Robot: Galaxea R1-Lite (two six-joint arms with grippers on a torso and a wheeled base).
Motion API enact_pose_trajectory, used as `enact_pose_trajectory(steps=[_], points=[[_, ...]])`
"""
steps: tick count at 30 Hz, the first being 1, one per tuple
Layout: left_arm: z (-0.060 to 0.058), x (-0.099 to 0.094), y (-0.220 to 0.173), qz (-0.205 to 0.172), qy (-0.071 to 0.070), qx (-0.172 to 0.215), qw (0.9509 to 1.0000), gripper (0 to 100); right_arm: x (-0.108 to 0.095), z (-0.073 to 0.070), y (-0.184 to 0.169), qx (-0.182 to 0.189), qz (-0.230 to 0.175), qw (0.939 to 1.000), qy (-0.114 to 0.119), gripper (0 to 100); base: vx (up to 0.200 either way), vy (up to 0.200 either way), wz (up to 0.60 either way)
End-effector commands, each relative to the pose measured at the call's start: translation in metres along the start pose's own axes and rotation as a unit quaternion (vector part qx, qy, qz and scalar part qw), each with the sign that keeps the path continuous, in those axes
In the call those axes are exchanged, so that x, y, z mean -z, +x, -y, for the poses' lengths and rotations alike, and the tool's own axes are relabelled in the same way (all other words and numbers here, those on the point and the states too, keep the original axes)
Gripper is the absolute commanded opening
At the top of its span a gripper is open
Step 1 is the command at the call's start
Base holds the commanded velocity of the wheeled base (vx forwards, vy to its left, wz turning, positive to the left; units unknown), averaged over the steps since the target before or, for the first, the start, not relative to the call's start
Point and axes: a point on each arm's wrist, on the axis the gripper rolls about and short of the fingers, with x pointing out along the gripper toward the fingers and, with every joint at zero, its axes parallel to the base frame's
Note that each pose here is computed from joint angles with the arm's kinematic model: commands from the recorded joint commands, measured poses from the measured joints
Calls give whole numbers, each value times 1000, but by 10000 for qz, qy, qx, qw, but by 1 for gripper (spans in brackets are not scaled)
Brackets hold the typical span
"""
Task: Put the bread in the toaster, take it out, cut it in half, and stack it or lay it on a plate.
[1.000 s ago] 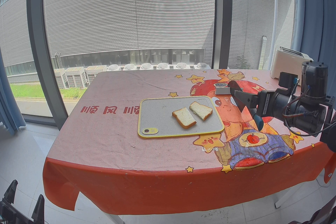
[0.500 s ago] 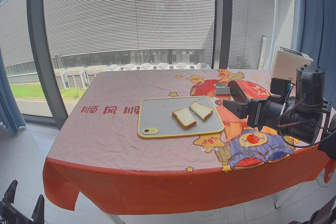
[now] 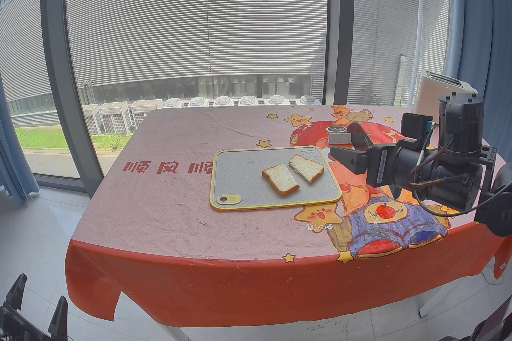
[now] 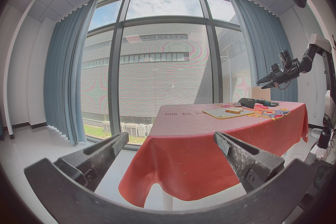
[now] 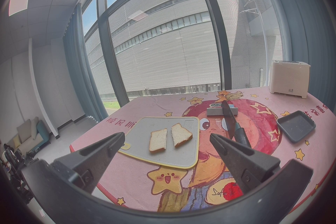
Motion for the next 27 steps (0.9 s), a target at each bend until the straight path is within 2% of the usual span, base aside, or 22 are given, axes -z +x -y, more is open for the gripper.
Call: enact_pose_trajectory(steps=[1, 15, 22, 23, 27], points=[[0, 5, 0, -5, 1, 2, 10000, 100, 4, 0, 10, 55, -99, 9999, -13, 100, 0, 0, 0], [0, 5, 0, -5, -6, 2, 10000, 100, -1, 3, 43, 201, -135, 9997, -19, 100, 0, 0, 0], [0, 5, 0, -5, 1, 2, 10000, 100, -14, 4, 42, 338, -495, 9982, -41, 100, 0, 0, 0], [0, 5, 0, -5, 1, 2, 10000, 100, -22, 5, 40, 402, -620, 9973, -43, 100, 0, 0, 0], [0, 5, 0, -5, 1, 2, 10000, 100, -29, 6, 41, 448, -689, 9966, -40, 100, 0, 0, 0]])
